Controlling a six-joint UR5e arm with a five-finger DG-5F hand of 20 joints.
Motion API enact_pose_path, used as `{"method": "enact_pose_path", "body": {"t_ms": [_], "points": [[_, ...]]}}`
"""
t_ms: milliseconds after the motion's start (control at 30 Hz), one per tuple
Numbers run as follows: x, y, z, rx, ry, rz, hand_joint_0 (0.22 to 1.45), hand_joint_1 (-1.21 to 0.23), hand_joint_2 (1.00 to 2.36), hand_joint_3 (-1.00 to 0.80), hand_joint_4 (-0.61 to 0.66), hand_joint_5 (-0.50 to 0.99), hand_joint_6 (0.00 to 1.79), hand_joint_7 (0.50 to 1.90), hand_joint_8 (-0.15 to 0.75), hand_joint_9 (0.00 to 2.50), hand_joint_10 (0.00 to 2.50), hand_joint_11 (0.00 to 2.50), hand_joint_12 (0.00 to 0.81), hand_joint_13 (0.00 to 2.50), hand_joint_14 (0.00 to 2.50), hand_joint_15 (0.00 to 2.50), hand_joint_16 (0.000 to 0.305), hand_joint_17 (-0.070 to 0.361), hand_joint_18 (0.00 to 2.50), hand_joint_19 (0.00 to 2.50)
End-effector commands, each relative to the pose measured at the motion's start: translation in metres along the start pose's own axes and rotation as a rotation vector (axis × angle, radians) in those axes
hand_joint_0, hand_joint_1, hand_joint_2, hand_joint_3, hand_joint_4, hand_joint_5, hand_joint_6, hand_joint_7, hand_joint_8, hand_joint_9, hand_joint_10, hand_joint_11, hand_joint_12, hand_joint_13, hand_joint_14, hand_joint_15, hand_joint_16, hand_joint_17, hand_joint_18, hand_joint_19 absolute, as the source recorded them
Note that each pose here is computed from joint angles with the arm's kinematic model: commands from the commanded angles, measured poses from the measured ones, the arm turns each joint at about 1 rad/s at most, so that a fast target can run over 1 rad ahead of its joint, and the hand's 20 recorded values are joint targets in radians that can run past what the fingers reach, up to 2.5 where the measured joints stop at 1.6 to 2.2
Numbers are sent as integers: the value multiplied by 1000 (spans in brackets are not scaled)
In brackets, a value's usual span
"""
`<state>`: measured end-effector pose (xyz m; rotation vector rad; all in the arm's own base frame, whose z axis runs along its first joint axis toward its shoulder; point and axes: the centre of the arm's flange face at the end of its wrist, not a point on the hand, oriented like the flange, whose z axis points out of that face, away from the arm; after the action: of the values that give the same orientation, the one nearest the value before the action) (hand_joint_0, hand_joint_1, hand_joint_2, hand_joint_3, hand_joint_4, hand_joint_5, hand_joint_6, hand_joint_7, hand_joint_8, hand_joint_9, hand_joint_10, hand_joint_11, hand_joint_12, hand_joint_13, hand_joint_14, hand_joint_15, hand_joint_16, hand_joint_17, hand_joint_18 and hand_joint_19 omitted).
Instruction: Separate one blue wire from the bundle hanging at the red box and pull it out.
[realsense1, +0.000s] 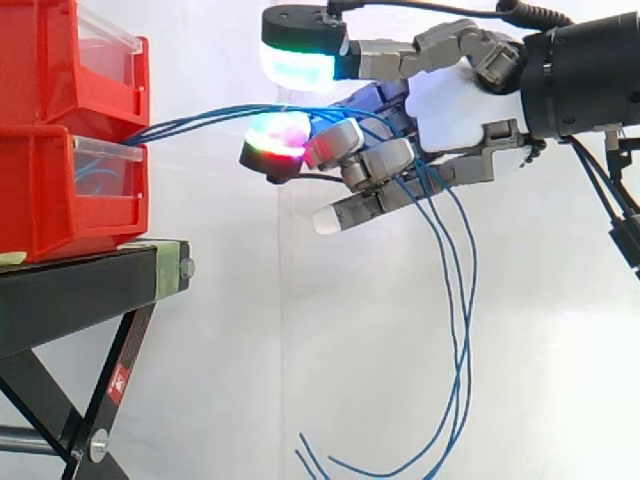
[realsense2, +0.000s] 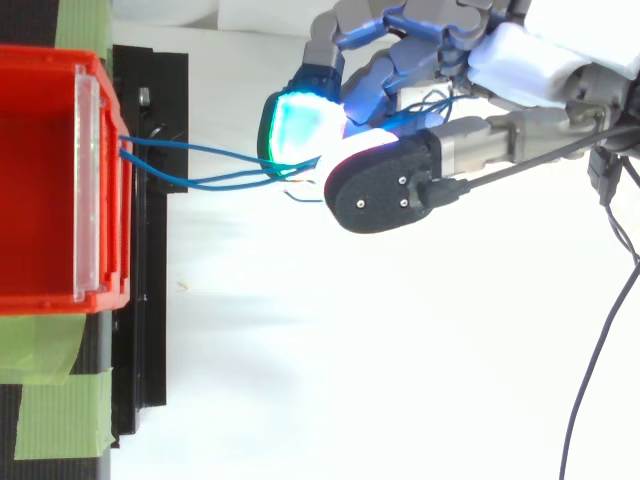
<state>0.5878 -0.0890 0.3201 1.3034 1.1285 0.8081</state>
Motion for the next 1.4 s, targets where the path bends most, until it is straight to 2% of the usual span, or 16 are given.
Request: {"method": "enact_pose_path", "body": {"t_ms": [0,200,433,633,800,1000,1100,1167,1367], "points": [[0,-2,-1,11,2,-11,534,-683,1000,-500,280,-286,832,1147,303,391,417,1718,326,381,1540,1502,49,109,374,748],[-1,-3,-3,32,5,-30,591,-714,1021,-272,276,-285,844,1165,293,404,326,1753,311,390,1451,1539,47,106,371,748],[0,-4,-4,32,8,-31,620,-753,1020,-290,276,-284,848,1162,291,403,320,1752,312,399,1421,1547,47,106,375,740],[3,-3,-4,32,11,-29,627,-766,1013,-374,277,-284,849,1155,291,400,334,1754,310,405,1408,1549,47,107,378,746],[4,-2,-4,29,13,-30,690,-800,1022,-272,270,-281,854,1137,291,398,376,1705,307,422,1381,1527,47,106,401,717],[4,-2,-4,29,13,-27,742,-775,1031,-134,260,-275,861,1111,285,400,459,1634,301,424,1422,1521,46,104,390,747],[3,-2,-4,29,12,-25,744,-810,1027,-188,248,-277,855,1134,289,390,420,1686,302,410,1380,1564,46,103,396,712],[4,-1,-3,18,12,-19,748,-832,1023,-234,242,-280,847,1154,290,370,317,1736,307,388,1360,1580,45,102,379,684],[6,2,0,-9,8,-6,759,-865,1006,-444,232,-288,834,1170,280,328,239,1774,304,353,1327,1617,44,100,366,642]]}}
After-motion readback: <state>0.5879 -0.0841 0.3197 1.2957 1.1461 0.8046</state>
